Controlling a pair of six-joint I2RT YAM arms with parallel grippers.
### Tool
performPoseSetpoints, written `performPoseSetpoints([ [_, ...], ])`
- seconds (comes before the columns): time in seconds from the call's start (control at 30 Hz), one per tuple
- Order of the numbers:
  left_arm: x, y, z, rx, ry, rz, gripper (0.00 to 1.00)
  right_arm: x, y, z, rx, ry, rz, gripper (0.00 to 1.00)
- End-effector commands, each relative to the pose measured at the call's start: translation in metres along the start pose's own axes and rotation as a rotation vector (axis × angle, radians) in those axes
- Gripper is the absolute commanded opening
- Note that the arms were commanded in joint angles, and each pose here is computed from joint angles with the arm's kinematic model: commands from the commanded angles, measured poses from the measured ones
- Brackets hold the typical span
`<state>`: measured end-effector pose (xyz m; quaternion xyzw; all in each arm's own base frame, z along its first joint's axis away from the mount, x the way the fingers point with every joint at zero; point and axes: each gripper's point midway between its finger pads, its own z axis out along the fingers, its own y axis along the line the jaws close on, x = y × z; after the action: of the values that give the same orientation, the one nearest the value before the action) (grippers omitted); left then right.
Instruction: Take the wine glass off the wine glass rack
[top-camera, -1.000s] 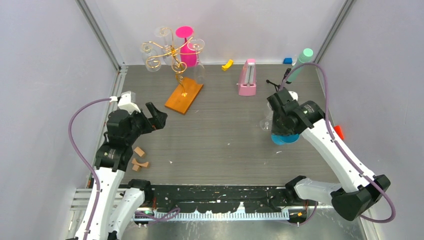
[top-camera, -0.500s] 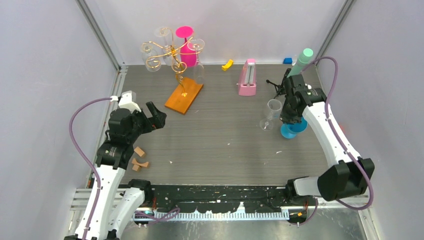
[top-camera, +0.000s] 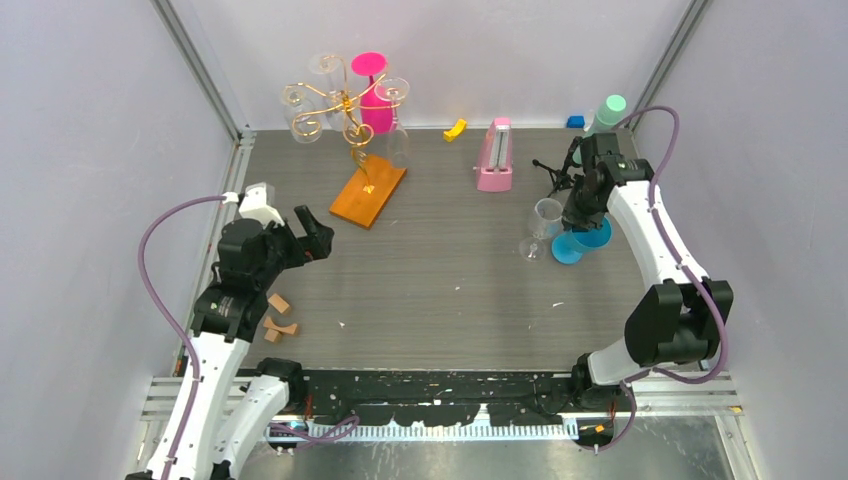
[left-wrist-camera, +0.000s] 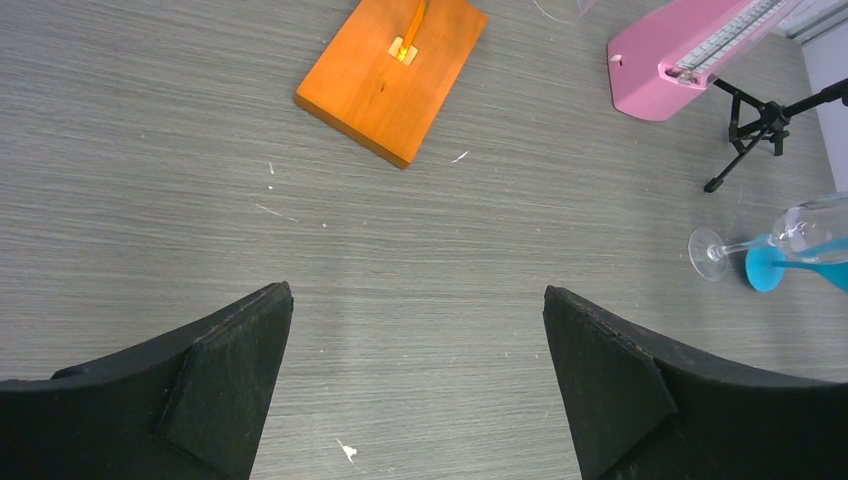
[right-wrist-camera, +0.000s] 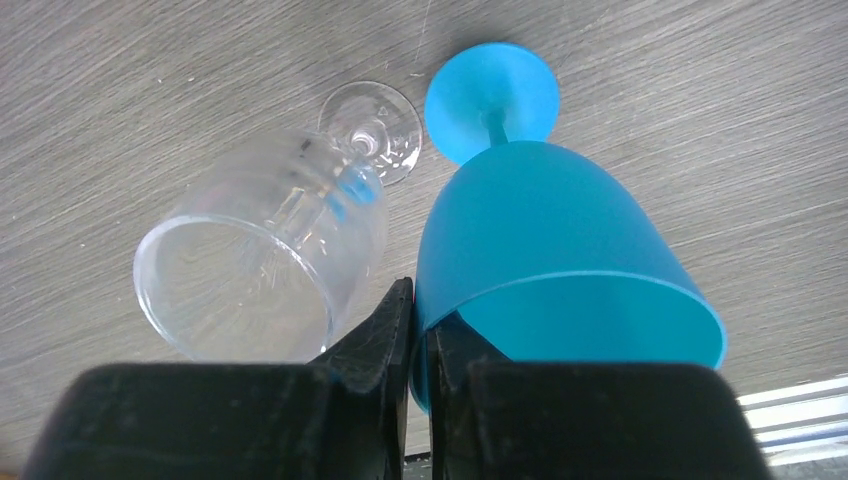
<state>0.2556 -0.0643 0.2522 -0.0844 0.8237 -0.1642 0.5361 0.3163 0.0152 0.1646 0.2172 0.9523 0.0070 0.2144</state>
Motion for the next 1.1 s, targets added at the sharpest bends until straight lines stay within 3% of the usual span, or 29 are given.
performPoseSetpoints([
  [0.0, -0.011, 0.002, -0.005, -0.022, -0.043, 0.023, 1.00, -0.025, 0.006, -0.003, -0.007, -0.071, 0.003, 0.15],
  [0.3, -0.011, 0.002, -0.006, -0.026, -0.043, 0.023, 1.00, -0.034, 0.001, 0.005, 0.042, -0.088, 0.011, 0.25],
  [0.73, -0.017, 0.002, -0.006, -0.040, -0.043, 0.021, 1.00, -0.055, 0.001, -0.012, 0.046, -0.193, 0.046, 0.26],
  [1.07, -0.034, 0.003, -0.009, -0.075, -0.064, 0.020, 1.00, -0.071, 0.008, -0.066, -0.064, -0.344, 0.114, 0.36],
])
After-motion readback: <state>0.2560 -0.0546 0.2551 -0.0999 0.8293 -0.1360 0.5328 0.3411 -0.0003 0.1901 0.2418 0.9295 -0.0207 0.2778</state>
